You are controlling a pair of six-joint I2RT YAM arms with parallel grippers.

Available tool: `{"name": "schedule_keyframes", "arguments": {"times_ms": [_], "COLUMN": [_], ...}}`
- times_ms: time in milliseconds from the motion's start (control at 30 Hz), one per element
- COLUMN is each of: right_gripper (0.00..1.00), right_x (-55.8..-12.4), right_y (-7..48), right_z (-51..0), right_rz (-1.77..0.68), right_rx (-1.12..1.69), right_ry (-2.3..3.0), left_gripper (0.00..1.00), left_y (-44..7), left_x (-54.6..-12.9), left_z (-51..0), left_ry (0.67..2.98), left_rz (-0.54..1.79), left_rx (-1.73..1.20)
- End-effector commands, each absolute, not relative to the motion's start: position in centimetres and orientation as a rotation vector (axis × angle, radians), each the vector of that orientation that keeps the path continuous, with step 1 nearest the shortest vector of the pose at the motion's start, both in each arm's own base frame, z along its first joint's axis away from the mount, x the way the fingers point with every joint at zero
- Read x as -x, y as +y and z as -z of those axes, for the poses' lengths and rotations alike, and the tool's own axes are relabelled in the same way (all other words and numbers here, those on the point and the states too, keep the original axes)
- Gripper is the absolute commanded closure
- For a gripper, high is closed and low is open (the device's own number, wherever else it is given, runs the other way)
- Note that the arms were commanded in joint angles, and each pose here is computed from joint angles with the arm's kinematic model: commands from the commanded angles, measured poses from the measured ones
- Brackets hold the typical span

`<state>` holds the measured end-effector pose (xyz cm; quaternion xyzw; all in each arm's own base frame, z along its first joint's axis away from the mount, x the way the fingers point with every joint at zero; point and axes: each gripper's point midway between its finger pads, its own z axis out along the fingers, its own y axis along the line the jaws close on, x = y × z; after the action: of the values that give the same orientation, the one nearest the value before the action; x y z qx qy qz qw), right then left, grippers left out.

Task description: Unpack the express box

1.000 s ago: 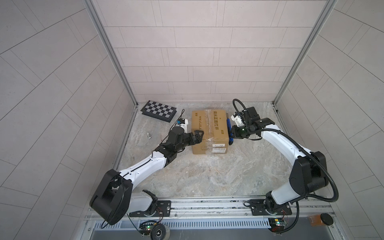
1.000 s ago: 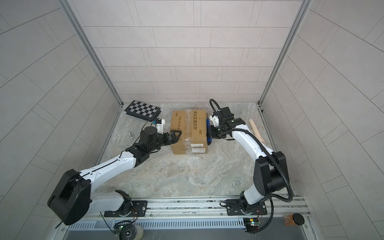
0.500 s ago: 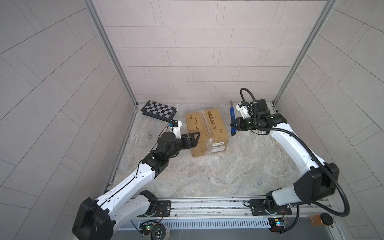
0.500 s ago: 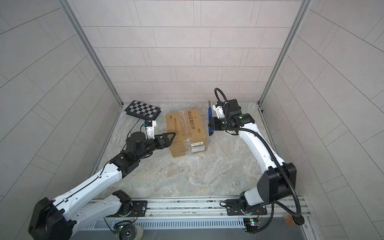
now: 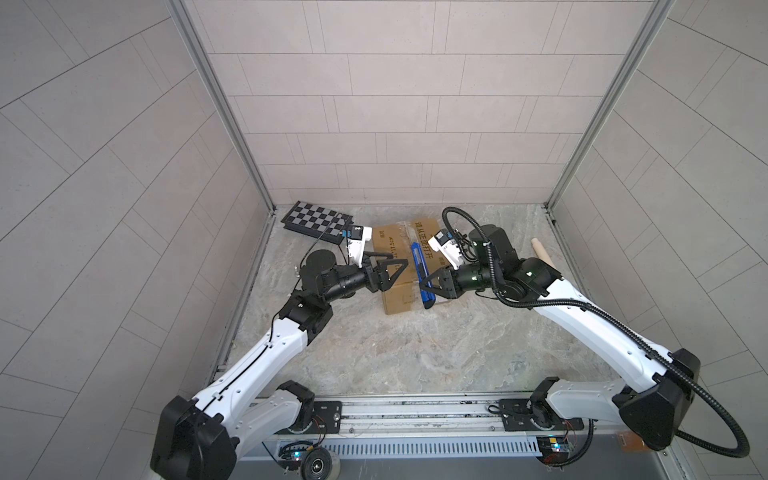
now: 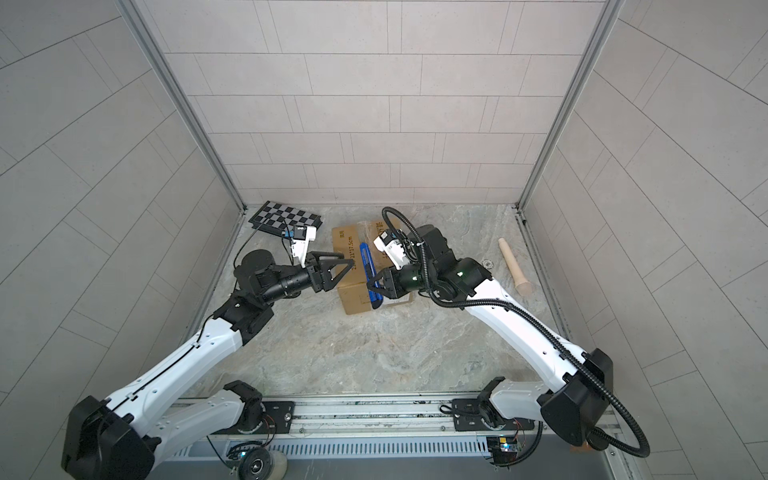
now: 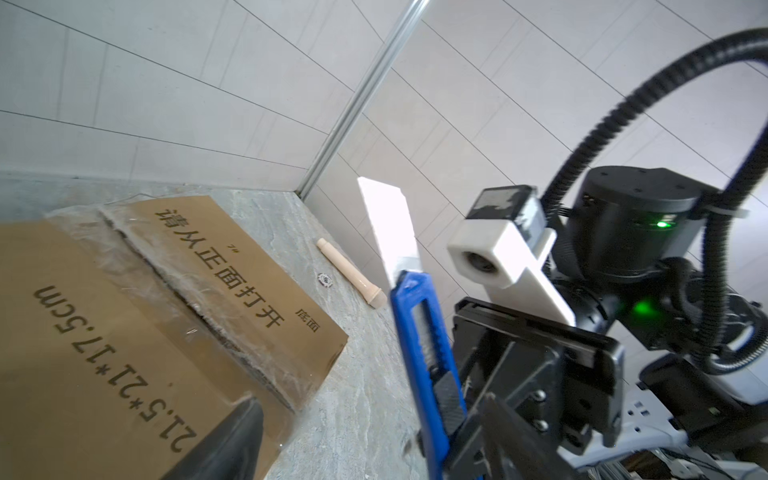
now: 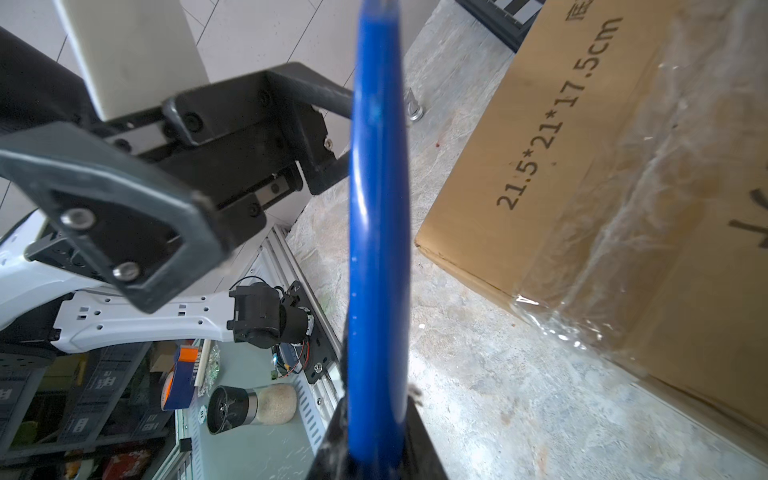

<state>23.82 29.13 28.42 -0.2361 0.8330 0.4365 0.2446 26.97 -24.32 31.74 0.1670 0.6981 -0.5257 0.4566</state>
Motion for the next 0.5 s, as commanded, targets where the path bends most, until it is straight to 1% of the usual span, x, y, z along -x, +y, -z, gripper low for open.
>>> {"name": "schedule_keyframes", "arguments": {"times_ms": [0, 267, 467], "right_gripper": [1.00, 1.00, 1.00], "right_x": [-23.6, -22.2, -21.9], "right_y": [30.6, 32.4, 32.9], "right_z": [-30.5, -30.9, -30.3], "right_rz": [-1.260, -1.345, -1.357], "right_rx": [0.687, 0.768, 0.792], "right_ry": [2.172, 2.138, 2.152], "left_gripper": [0.18, 0.33, 0.51], "left_y": [-25.0, -25.9, -26.2], "left_x": [-25.3, -25.3, -25.4], "left_z": [-34.9, -35.9, -36.3], "left_ry": [1.602, 1.558, 1.548], "left_rz": [1.360, 1.444, 1.468], "left_rx": [-0.535, -0.569, -0.582]}}
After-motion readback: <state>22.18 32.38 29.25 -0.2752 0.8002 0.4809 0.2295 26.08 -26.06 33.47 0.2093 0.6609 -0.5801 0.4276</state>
